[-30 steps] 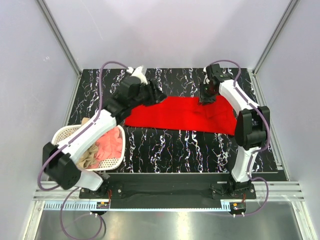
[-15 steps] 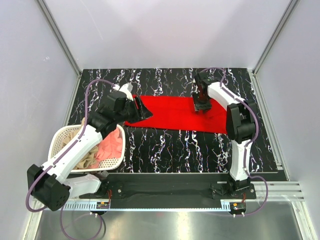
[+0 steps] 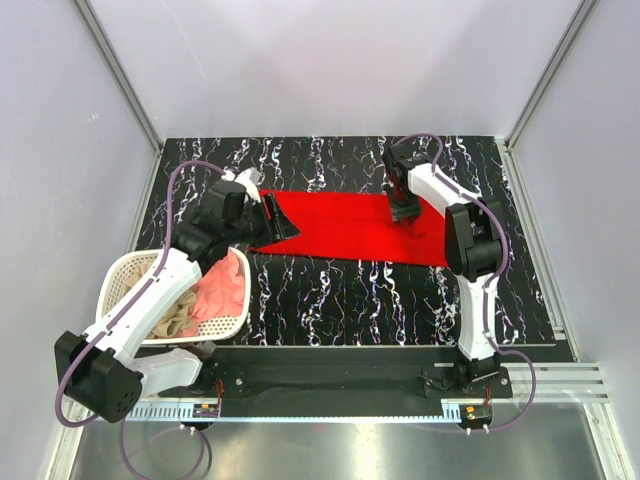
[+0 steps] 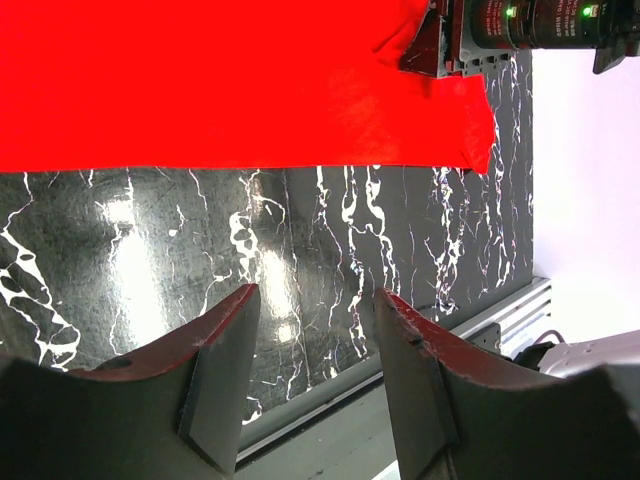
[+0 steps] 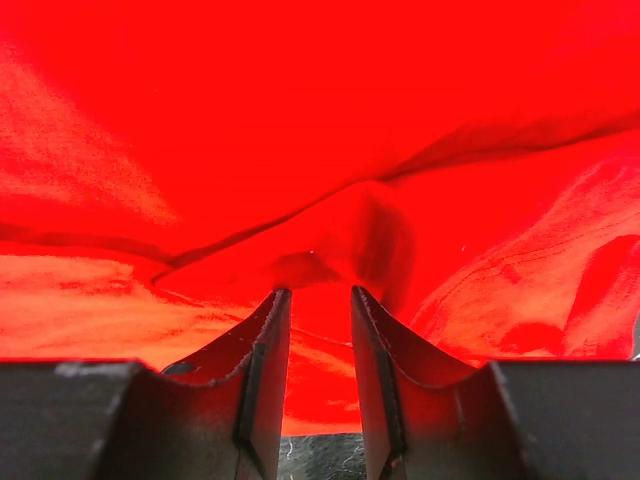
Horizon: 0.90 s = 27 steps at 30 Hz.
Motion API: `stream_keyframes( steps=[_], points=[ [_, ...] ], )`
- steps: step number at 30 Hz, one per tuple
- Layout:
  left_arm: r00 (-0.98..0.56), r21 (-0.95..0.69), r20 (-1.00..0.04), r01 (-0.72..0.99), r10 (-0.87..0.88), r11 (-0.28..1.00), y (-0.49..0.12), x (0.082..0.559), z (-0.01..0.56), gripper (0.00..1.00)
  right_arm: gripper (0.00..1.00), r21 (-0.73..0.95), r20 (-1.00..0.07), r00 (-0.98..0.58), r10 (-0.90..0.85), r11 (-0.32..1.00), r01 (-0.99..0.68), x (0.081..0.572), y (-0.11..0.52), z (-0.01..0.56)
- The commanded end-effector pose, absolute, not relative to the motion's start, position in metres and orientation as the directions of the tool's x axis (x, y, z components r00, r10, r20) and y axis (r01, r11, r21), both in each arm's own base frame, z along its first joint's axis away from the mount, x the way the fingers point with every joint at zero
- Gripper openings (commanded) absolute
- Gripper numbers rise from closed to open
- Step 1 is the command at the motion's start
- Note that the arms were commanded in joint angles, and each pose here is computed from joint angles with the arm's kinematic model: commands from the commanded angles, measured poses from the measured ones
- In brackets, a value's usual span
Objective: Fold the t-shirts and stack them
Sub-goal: Fold the tshirt
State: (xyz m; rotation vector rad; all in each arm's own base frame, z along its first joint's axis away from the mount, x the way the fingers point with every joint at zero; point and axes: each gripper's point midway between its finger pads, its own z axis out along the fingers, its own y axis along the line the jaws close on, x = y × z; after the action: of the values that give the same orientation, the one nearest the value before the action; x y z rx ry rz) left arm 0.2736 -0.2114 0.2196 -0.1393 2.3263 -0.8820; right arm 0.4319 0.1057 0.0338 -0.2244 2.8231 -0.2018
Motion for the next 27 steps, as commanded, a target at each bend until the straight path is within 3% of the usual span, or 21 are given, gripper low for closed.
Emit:
stream_keyframes(
  steps=[1, 10, 15, 27],
  points=[
    [-0.789, -0.648, -0.542, 0.172, -0.290, 0.742, -0.215, 0.271, 0.232, 0.54, 0.37, -0.193, -0.360, -0.913, -0.193, 0.973, -0.130, 0.455, 0.111, 0.048],
    [-0.789, -0.650, -0.540, 0.168, -0.294, 0.742, -0.213, 0.273, 0.231, 0.54, 0.33, -0.113, -0.381, -0.901, -0.208, 0.978, -0.178, 0.464, 0.132, 0.045],
    [-0.791, -0.660, -0.532, 0.165, -0.302, 0.733, -0.213, 0.275, 0.231, 0.55, 0.09, -0.086, -0.365, -0.910, -0.198, 0.980, -0.178, 0.463, 0.137, 0.045],
    [-0.792, -0.687, -0.517, 0.158, -0.324, 0.710, -0.218, 0.281, 0.233, 0.55, 0.03, 0.055, -0.349, -0.933, -0.088, 0.992, -0.114, 0.446, 0.156, 0.059]
  ],
)
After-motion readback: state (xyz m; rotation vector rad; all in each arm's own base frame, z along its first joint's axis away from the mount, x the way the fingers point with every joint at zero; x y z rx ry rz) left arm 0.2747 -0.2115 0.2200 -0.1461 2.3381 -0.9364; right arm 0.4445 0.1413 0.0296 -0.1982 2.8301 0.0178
